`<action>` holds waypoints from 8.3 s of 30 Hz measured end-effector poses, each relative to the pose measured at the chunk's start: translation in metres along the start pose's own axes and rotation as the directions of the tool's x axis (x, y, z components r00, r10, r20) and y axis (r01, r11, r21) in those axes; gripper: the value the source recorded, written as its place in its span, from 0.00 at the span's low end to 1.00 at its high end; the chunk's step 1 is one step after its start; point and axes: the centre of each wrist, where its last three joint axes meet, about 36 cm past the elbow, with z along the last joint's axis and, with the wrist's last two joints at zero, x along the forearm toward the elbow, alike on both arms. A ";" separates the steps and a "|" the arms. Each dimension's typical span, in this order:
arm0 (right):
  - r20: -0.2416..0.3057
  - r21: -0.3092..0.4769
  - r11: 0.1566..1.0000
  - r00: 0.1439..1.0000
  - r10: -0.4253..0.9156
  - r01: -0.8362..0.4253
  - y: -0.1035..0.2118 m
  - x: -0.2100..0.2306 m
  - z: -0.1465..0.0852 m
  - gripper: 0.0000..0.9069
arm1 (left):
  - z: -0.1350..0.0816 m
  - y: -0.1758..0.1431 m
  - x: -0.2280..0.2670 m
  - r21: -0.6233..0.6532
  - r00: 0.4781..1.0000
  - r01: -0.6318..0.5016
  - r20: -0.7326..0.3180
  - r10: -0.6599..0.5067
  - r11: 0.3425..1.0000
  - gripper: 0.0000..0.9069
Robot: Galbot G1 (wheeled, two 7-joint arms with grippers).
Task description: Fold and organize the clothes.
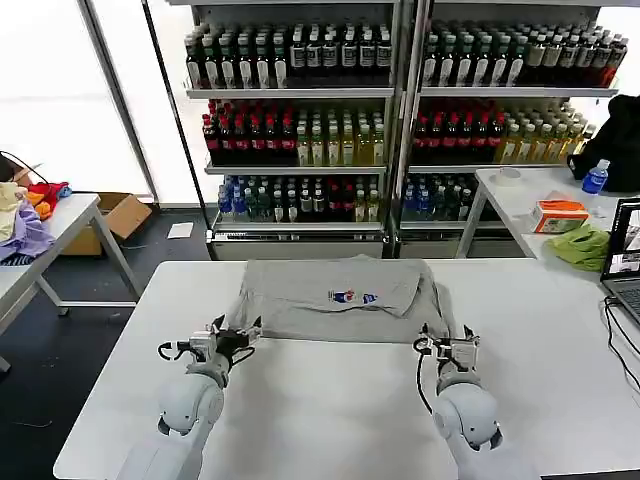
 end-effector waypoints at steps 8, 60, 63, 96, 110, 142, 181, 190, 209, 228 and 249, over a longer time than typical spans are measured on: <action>-0.020 -0.018 1.000 1.000 0.000 0.000 -0.001 0.000 0.010 0.00 | 0.011 0.001 -0.001 -0.021 1.000 0.003 -0.030 -0.003 1.000 0.01; -0.054 0.079 0.997 0.998 0.024 -0.020 -0.026 0.180 0.064 0.00 | 0.041 -0.015 0.199 -0.096 0.998 -0.050 -0.034 0.047 0.994 0.01; -0.066 0.089 0.996 0.997 0.034 -0.028 -0.028 0.191 0.069 0.00 | 0.049 -0.017 0.213 -0.093 0.997 -0.047 -0.059 0.041 0.995 0.00; 0.223 -0.075 0.994 0.970 0.094 -0.079 -0.064 0.202 -0.008 1.00 | -0.019 -0.026 0.251 0.042 0.977 -0.133 0.174 0.124 0.990 1.00; 0.280 -0.054 0.998 0.960 -0.025 0.042 -0.063 0.104 -0.058 1.00 | -0.047 -0.002 0.183 -0.021 0.949 -0.182 0.258 0.182 0.983 1.00; -0.009 0.083 0.958 0.962 -0.274 0.273 0.012 -0.101 -0.108 1.00 | -0.049 0.053 0.006 -0.003 0.986 -0.169 -0.007 0.169 0.986 1.00; -0.094 0.026 0.965 0.961 -0.259 0.263 0.019 -0.131 -0.094 1.00 | -0.022 0.045 -0.029 -0.020 0.986 -0.138 -0.094 0.135 0.990 0.91; -0.093 0.005 0.964 0.960 -0.264 0.265 0.024 -0.127 -0.086 0.00 | -0.015 0.045 -0.026 -0.030 0.985 -0.141 -0.104 0.137 0.990 0.01; -0.083 -0.038 0.961 0.957 -0.277 0.274 0.015 -0.106 -0.075 0.00 | -0.005 0.033 -0.022 -0.017 0.984 -0.160 -0.080 0.158 0.987 0.00; 0.084 -0.061 0.958 0.958 -0.274 0.279 -0.006 -0.049 -0.098 0.00 | -0.022 0.034 0.017 -0.044 0.982 -0.163 0.092 0.166 0.986 0.00; 0.078 -0.096 0.971 0.975 -0.210 0.217 -0.035 0.061 -0.026 0.00 | 0.018 0.038 0.088 -0.090 0.983 -0.166 0.067 0.172 0.982 0.00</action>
